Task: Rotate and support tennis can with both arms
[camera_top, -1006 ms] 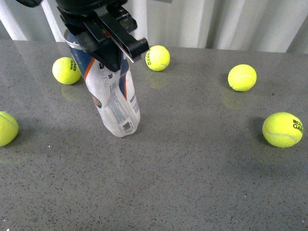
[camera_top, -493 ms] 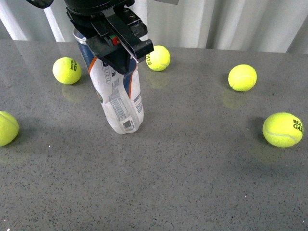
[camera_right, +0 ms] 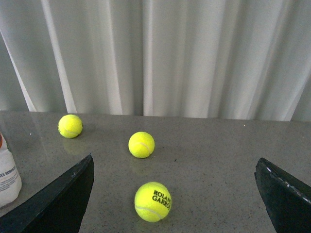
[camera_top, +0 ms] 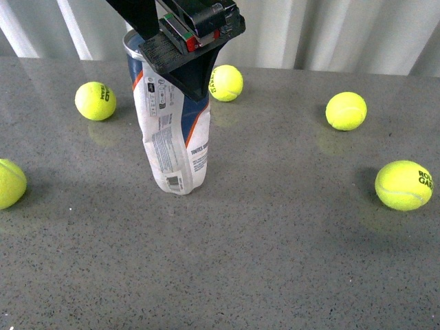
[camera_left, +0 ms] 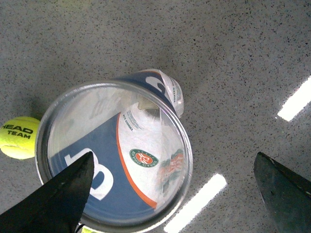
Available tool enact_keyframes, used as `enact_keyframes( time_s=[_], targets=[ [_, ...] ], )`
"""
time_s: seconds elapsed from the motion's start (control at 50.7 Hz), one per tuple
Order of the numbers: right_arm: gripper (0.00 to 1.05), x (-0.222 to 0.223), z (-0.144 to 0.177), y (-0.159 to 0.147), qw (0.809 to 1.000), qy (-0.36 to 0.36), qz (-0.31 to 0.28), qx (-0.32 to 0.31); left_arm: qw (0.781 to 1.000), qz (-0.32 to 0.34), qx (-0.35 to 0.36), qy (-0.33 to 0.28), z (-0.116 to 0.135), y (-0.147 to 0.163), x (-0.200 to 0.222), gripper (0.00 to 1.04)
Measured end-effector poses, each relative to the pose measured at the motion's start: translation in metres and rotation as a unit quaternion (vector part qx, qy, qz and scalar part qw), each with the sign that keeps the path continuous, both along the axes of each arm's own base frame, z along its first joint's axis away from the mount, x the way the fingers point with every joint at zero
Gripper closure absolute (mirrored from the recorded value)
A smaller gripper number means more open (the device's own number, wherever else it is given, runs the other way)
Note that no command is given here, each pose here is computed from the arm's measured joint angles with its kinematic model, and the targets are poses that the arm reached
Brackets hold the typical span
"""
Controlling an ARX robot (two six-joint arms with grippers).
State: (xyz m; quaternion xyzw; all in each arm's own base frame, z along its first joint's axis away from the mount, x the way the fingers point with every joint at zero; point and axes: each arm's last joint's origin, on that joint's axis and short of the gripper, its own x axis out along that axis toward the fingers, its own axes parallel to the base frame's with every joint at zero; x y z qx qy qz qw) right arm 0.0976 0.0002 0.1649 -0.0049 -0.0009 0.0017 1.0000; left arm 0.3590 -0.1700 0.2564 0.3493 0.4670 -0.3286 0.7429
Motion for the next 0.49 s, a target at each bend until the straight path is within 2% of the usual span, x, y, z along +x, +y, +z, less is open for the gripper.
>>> enact_keyframes(
  time_s=[0.158, 0.335, 0.493],
  targets=[
    [0.07, 0.0, 0.0, 0.0, 1.0, 0.0, 0.0, 0.0, 1.0, 0.003, 0.007, -0.006, 0.008, 0.004, -0.003, 0.07],
    [0.07, 0.0, 0.0, 0.0, 1.0, 0.0, 0.0, 0.0, 0.999, 0.013, -0.009, -0.032, 0.033, 0.015, -0.01, 0.07],
    [0.07, 0.0, 0.0, 0.0, 1.0, 0.0, 0.0, 0.0, 0.986, 0.061, -0.118, -0.105, 0.069, 0.029, -0.012, 0.07]
  ],
)
